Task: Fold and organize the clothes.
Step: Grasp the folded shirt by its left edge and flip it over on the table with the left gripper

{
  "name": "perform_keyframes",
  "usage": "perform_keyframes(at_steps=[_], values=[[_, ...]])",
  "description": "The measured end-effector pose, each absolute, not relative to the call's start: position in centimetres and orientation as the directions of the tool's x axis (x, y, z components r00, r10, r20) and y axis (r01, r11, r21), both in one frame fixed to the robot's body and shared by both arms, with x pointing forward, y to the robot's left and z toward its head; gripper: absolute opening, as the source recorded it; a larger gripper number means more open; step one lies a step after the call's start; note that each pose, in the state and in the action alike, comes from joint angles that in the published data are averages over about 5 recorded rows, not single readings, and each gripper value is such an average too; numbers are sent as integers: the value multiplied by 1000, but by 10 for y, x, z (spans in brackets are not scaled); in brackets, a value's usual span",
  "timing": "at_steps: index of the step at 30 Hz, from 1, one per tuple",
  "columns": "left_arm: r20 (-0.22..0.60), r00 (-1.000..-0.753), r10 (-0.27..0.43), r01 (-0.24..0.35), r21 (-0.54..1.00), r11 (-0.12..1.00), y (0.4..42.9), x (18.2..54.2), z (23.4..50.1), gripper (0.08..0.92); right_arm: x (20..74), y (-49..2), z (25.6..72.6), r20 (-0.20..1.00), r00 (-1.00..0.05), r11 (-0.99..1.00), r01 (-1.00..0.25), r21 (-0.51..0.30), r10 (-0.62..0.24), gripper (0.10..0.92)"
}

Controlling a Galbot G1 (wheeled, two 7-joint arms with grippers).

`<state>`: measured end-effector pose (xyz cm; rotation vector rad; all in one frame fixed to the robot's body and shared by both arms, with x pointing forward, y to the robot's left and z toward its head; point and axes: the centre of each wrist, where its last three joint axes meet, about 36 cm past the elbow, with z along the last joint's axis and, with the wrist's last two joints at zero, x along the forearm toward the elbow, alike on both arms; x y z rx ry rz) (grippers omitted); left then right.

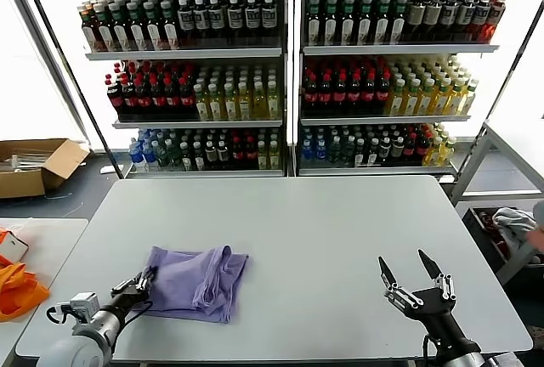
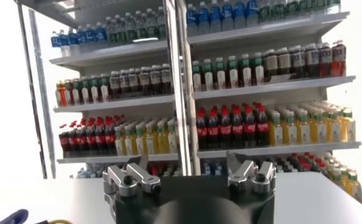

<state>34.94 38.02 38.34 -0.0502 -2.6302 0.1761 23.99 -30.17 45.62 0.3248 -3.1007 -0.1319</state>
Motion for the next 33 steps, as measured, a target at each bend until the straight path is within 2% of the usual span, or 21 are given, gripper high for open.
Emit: perform_keyframes(at_steps=[4,11,15,19,25,29,33], values=[[439,-898,6,-34,-83,996,408,349,401,116,241,-302,455,13,-978,974,-208,88,-210,823],[355,-929,-110,-108,23,994,476,348,451,114,245,-299,451,11,-976,971,-218,96,-220,823],[301,-943,-141,-122,81,989,502,352,486,114,247,-299,451,6,-975,970,-222,98,-224,823],[277,-950,-143,-115,115,987,508,352,508,114,248,-300,450,6,-975,970,-220,102,-222,823],[283,-955,-84,-47,136,990,470,352,509,114,246,-299,447,9,-977,970,-212,119,-215,823],[303,-953,-6,28,106,994,413,352,490,114,243,-299,447,8,-979,971,-203,125,-205,823],[339,-936,95,113,35,993,346,350,461,114,238,-301,448,11,-980,973,-197,122,-200,823]])
